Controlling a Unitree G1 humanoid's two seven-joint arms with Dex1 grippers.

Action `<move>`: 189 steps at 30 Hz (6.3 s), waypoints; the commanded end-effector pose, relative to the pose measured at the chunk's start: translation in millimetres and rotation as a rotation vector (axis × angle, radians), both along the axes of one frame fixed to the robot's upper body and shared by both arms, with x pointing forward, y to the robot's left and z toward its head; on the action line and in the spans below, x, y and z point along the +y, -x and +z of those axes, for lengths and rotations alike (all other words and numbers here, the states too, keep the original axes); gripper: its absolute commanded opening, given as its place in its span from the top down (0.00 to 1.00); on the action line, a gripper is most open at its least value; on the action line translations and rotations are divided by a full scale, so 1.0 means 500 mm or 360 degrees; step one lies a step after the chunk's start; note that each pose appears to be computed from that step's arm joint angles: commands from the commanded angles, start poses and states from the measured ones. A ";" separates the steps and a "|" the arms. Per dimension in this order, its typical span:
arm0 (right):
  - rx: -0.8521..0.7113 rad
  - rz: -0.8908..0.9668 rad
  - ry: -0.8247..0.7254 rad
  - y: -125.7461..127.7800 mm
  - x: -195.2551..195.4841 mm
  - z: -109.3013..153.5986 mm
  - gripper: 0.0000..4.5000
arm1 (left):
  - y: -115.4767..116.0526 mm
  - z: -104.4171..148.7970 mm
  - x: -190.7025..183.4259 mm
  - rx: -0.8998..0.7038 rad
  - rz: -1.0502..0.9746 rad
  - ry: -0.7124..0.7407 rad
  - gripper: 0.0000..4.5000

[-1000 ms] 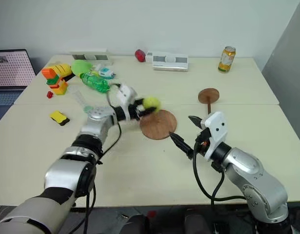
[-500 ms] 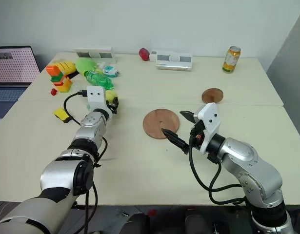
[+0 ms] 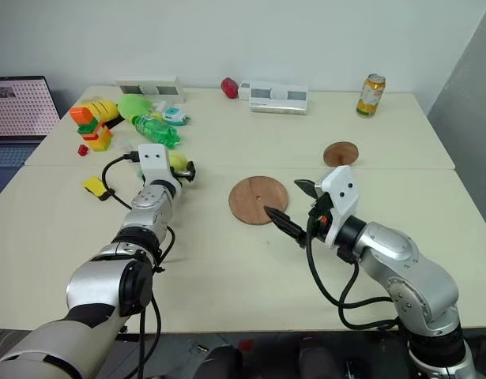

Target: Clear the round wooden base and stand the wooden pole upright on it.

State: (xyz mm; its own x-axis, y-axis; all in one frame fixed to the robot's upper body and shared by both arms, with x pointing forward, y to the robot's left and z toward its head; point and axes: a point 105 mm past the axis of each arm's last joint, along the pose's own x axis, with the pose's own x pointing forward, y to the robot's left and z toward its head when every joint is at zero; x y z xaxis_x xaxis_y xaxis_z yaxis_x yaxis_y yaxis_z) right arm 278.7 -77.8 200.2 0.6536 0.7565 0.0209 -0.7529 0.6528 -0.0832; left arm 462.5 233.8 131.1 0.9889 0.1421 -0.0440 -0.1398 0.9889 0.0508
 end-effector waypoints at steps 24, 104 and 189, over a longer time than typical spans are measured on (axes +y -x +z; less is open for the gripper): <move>0.0945 -0.0581 0.0118 -0.276 -0.273 0.004 0.00 | 0.306 0.147 -0.267 -0.0123 -0.2173 -0.0313 0.00; -0.0484 -0.0162 -0.0837 -0.232 0.190 0.159 0.96 | 0.438 0.053 -0.131 -0.0261 -0.1104 0.0069 0.00; -0.0338 -0.0156 -0.0829 -0.227 0.318 0.047 0.96 | 0.478 0.060 -0.128 -0.0261 -0.0994 0.0045 0.00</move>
State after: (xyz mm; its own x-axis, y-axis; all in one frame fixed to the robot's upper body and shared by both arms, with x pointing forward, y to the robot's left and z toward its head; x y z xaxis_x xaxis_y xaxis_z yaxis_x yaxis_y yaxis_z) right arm 422.2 24.9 217.3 0.7258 0.5039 0.4684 -0.5953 0.8012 0.0605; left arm 226.5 174.6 148.8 0.8888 -0.4527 0.0718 0.4520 0.8916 0.0267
